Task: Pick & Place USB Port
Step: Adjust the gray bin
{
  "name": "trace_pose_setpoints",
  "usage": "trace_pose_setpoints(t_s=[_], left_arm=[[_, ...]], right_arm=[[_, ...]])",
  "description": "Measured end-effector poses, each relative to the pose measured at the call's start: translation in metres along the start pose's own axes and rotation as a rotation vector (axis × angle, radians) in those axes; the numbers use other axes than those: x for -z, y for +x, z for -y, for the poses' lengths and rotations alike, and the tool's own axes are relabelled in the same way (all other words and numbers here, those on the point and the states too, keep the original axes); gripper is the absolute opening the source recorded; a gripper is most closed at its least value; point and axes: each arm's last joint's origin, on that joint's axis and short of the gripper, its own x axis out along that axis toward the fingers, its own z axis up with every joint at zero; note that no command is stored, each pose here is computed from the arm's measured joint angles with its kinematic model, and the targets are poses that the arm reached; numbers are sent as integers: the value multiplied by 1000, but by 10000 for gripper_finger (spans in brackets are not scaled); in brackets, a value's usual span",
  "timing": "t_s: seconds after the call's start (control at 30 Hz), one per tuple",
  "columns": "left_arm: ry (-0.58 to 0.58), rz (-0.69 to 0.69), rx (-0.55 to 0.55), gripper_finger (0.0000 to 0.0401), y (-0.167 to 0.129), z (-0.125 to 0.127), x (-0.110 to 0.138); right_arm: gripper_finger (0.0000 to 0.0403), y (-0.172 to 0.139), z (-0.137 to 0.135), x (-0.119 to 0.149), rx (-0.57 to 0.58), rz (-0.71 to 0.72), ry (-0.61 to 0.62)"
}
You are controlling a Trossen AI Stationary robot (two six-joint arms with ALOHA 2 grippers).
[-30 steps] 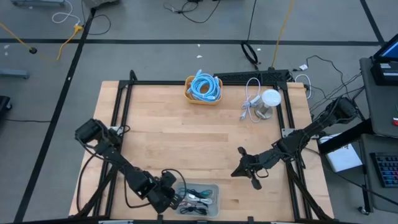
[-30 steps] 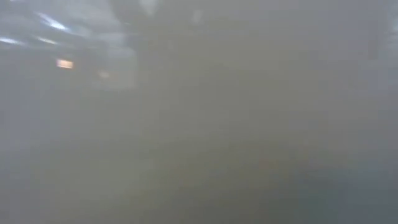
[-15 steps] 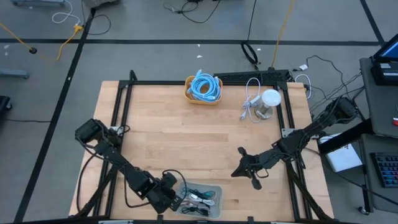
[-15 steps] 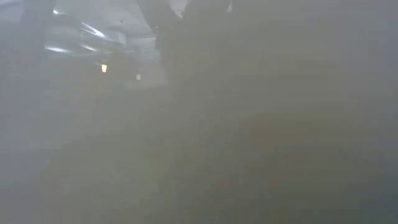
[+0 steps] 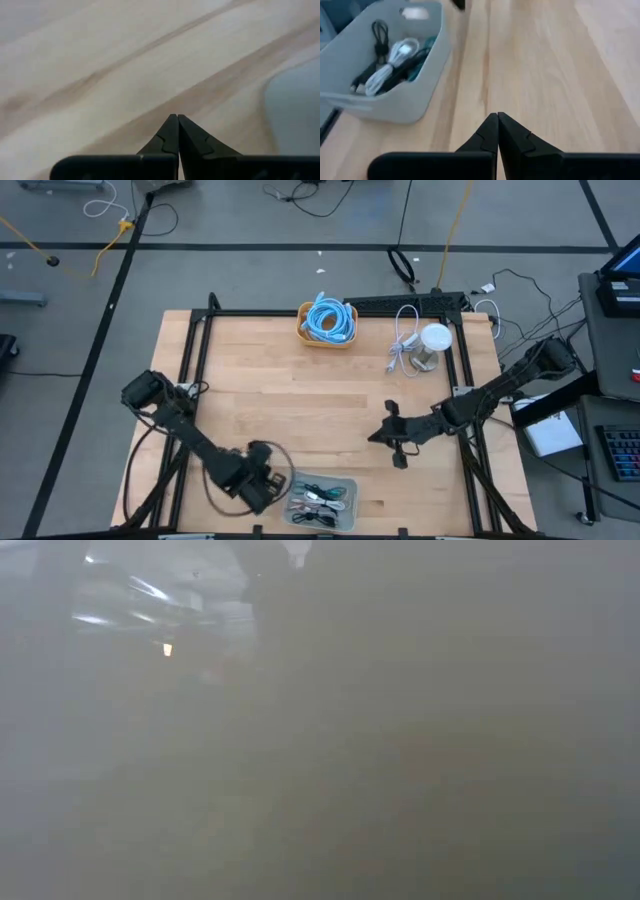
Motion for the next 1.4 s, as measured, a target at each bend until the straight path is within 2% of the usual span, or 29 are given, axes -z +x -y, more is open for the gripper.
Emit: trace_pose_setpoints(t_s=[0.17,0.43,0.63,0.83,1.07,1.23,1.4], left_arm=[[104,-5,174,0,13,23,-33],[138,42,143,0,25,25,-74],[182,10,246,0,29,34,-96],[214,-40,285,0,26,37,-87],[210,-79,356,0,19,43,-66],[219,-106,355,0,15,42,-49],[178,-45,302,0,16,37,-49]], right_arm=[[0,0,0,-8,-15,71,0],[0,-1,-6,-7,-61,69,23],[0,-3,-13,-4,-87,63,25],[0,-3,-13,-4,-88,63,33],[0,-3,-14,-4,-89,63,16],[0,-3,-13,-4,-67,72,6],[0,-3,-13,-4,-61,74,-14]])
